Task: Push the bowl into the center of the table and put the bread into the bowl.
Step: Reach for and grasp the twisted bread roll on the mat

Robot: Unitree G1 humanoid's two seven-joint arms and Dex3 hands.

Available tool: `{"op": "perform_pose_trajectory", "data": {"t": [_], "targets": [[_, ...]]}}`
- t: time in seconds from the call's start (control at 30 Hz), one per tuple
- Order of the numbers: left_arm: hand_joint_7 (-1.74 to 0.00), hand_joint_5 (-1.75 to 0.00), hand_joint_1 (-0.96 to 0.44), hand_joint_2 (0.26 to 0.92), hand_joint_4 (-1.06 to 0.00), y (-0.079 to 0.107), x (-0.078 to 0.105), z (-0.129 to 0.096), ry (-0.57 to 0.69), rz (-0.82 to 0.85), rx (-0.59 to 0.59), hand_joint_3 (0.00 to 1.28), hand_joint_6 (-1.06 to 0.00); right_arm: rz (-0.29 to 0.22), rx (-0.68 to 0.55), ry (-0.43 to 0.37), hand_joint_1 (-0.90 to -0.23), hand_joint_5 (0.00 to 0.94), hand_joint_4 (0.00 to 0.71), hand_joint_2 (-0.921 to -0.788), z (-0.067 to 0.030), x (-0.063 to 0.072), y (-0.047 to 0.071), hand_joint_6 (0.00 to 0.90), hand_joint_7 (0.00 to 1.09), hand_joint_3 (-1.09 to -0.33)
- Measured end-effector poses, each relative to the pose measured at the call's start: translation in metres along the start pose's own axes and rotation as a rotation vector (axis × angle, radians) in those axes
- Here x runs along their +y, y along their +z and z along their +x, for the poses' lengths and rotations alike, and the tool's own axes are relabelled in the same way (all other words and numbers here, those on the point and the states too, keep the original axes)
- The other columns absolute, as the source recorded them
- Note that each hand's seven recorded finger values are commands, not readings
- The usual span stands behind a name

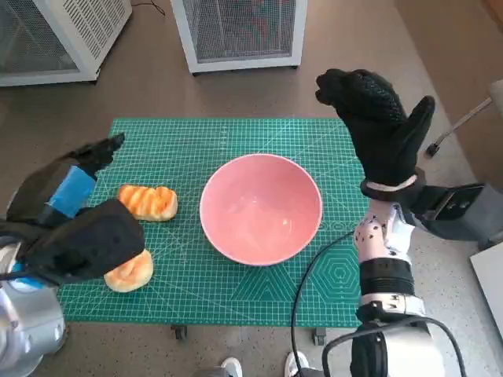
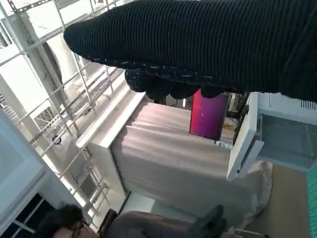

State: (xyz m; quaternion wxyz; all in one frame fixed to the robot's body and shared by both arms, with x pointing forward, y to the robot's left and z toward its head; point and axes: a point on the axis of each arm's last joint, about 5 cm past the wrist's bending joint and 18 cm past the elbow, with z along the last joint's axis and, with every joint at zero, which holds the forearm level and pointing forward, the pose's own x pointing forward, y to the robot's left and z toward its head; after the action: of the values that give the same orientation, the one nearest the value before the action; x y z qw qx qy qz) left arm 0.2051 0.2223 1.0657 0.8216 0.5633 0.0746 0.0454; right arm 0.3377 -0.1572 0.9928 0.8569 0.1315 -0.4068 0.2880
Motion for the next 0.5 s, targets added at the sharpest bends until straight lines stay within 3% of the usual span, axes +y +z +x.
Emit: {"op": "perform_pose_trajectory", "data": {"t": [0.5], "targets": [[-0.01, 0.0, 0.1, 0.766, -0.24, -0.005, -0.017, 0.028, -0.153, 0.04, 0.089, 0.02, -0.37, 0.006, 0.012, -0.008, -0.405, 0.001, 0.496, -0.921, -0.0037, -0.001, -0.001, 0.669, 0.0, -0.474]]}}
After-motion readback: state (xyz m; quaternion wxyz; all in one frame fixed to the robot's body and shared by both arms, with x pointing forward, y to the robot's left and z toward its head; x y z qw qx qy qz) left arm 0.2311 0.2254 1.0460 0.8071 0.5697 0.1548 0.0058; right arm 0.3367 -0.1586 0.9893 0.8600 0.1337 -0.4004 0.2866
